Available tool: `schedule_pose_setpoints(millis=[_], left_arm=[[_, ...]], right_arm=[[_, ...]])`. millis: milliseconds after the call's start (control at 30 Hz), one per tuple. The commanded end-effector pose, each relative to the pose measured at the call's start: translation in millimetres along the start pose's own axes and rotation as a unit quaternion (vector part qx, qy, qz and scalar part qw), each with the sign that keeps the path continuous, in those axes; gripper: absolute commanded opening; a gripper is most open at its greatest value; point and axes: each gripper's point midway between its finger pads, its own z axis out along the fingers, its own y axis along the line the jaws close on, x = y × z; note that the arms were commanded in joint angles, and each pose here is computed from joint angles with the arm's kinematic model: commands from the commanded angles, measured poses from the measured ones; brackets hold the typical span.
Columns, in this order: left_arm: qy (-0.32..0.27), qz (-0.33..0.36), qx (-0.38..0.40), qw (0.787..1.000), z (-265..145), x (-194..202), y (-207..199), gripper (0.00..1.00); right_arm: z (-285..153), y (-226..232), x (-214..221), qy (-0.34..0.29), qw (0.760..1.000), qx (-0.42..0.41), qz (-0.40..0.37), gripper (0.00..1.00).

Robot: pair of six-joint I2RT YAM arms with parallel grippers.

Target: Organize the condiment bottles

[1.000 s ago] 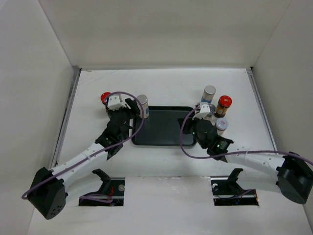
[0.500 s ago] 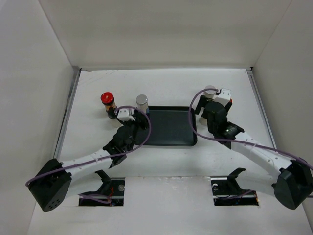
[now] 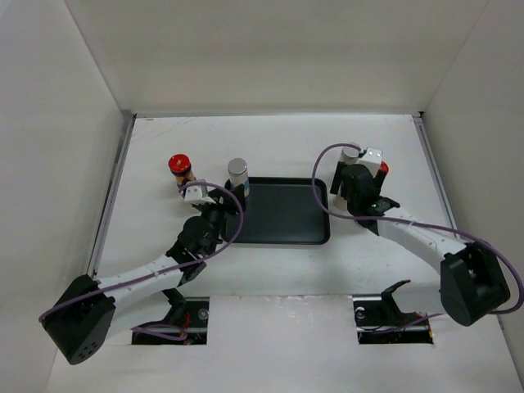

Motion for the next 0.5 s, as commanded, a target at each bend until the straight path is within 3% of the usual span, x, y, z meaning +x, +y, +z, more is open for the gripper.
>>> schedule_pose_setpoints(millis=[0, 267, 467], left_arm=[[-0.027, -0.028, 0.019, 0.999, -1, -16, -9, 0.70], [-0.034, -0.031, 0.016, 0.999, -3, -21, -5, 0.70], [-0.045, -0.035, 0.013, 0.998, -5, -28, -1, 0.70]], right_arm=[[3, 19, -34, -0.030, 0.999, -0.028, 0.032, 0.90], [17, 19, -40, -0.040, 0.999, -0.010, 0.026, 0.59], [-11, 28, -84, -0.106, 0.992, -0.035, 0.052, 0.53]])
